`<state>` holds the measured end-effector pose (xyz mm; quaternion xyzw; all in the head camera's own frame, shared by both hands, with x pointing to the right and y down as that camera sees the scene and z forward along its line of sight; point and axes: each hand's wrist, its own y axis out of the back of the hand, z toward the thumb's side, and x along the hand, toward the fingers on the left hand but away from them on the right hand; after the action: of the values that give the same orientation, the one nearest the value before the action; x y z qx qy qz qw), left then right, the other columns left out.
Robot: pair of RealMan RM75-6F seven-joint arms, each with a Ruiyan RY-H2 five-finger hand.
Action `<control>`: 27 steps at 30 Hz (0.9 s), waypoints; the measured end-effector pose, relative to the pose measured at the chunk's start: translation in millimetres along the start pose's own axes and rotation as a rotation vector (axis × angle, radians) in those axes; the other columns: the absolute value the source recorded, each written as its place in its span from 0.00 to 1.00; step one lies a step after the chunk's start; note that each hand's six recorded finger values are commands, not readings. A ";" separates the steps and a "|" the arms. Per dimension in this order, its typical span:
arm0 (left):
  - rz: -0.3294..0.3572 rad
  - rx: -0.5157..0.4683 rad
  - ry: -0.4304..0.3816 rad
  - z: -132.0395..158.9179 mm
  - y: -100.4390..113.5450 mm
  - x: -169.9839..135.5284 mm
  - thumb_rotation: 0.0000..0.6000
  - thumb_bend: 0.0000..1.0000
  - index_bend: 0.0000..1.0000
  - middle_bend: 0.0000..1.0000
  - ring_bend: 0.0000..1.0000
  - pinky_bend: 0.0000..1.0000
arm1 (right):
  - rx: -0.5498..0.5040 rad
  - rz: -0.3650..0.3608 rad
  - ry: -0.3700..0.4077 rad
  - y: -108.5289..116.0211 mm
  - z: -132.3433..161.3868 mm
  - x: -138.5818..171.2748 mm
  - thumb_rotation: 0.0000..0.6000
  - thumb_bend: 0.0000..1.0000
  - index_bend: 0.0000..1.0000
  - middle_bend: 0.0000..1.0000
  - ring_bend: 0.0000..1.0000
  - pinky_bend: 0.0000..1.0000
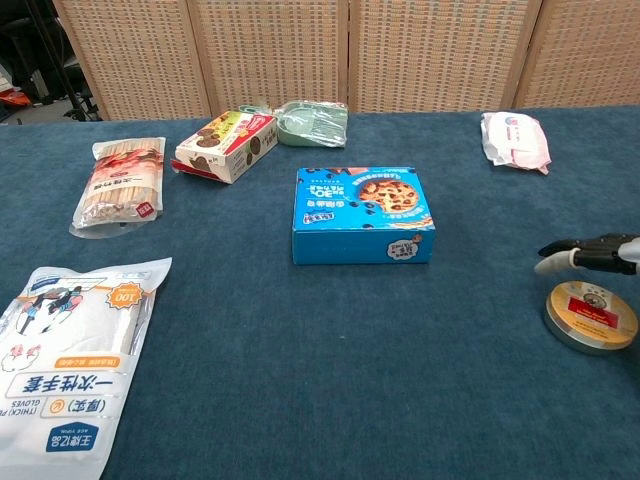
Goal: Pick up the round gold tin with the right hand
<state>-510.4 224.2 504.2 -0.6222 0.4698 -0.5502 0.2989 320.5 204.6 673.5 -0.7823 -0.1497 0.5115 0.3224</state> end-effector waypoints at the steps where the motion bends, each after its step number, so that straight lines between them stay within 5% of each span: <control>1: -0.003 0.002 0.000 0.6 -1.0 0.1 1.00 0.00 0.00 0.00 0.00 0.00 | 0.005 -0.003 -0.004 -0.3 -1.2 -1.6 1.00 0.00 0.21 0.09 0.02 0.11; 4: -0.001 0.001 0.000 1.3 -0.9 -0.2 1.00 0.00 0.00 0.00 0.00 0.00 | 0.018 -0.015 -0.013 -1.9 -3.7 -6.6 1.00 0.03 0.34 0.28 0.18 0.29; 10: 0.001 -0.004 0.003 0.2 -0.2 -1.1 1.00 0.00 0.00 0.00 0.00 0.00 | 0.008 -0.063 -0.017 0.0 -7.4 -12.4 1.00 0.20 0.48 0.51 0.41 0.42; 20: -0.003 -0.005 0.010 -1.9 -0.8 0.4 1.00 0.00 0.00 0.00 0.00 0.00 | -0.088 -0.172 0.039 25.6 1.2 -8.0 1.00 0.26 0.49 0.53 0.43 0.42; 27: -0.019 0.005 0.032 -4.5 -5.3 7.9 1.00 0.00 0.00 0.00 0.00 0.00 | -0.107 -0.272 0.056 89.2 11.6 -30.3 1.00 0.29 0.49 0.53 0.43 0.42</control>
<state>-513.7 219.7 513.1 -0.6171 0.4671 -0.5641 0.2878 288.5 124.9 633.0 -0.7849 -0.2723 0.4323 0.3505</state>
